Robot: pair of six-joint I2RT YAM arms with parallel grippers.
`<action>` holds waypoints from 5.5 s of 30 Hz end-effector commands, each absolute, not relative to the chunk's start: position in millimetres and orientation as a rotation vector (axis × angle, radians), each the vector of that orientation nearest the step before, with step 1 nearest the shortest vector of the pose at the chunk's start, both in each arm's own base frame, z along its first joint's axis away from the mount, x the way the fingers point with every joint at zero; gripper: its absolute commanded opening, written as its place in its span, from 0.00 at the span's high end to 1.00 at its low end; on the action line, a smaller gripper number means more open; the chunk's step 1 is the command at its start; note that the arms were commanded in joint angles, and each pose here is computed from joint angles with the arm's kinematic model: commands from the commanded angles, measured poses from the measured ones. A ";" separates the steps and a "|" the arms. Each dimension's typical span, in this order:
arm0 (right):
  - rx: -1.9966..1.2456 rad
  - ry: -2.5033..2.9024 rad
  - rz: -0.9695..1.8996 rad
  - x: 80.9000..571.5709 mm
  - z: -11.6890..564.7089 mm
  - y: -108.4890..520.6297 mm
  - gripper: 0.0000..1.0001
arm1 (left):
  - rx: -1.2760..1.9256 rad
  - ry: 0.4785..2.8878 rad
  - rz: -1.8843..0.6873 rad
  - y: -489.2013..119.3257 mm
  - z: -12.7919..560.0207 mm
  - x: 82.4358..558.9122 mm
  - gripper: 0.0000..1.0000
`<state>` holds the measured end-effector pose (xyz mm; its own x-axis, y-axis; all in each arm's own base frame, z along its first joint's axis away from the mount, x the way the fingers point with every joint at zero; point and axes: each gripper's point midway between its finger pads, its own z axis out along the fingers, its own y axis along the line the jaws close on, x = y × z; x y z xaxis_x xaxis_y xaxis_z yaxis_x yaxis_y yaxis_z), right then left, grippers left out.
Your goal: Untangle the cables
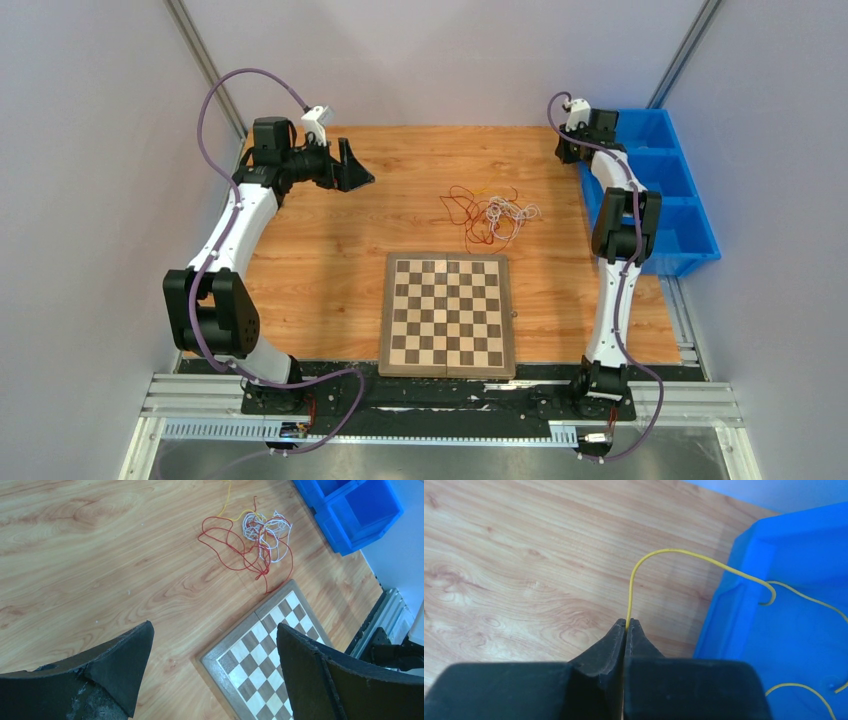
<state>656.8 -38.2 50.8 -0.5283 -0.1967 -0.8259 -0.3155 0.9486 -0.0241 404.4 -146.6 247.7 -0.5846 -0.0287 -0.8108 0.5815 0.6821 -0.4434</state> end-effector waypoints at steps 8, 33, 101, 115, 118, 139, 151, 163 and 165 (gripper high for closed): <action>-0.394 1.785 -0.054 685.5 184.2 -119.7 1.00 | 0.446 2.008 -0.904 -149.1 257.3 407.4 0.00; -0.388 1.691 -0.056 643.1 258.7 -157.4 0.26 | 0.427 2.018 -0.931 -151.1 252.3 408.5 0.00; -0.373 1.965 -0.326 654.2 213.1 -155.4 1.00 | 0.444 2.036 -0.957 -153.7 244.4 402.1 0.00; 0.535 1.688 0.222 634.6 276.3 -232.5 1.00 | 0.437 2.044 -0.971 -154.5 244.7 402.1 0.00; 0.465 1.594 0.335 642.1 308.0 -211.8 1.00 | 0.436 2.050 -0.977 -155.0 244.1 403.1 0.00; 0.267 1.582 0.360 658.3 288.0 -192.8 1.00 | 0.415 2.078 -0.988 -155.3 238.0 406.3 0.00; 0.199 1.777 -0.104 642.2 230.6 -242.6 0.49 | 0.411 2.083 -0.991 -155.4 236.8 406.9 0.00; 0.246 1.905 -0.283 591.8 251.1 -250.5 0.08 | 0.397 2.076 -1.004 -156.5 238.5 405.6 0.00; 0.232 1.960 -0.281 581.8 246.5 -246.5 0.05 | 0.396 2.077 -1.006 -156.6 238.2 404.5 0.00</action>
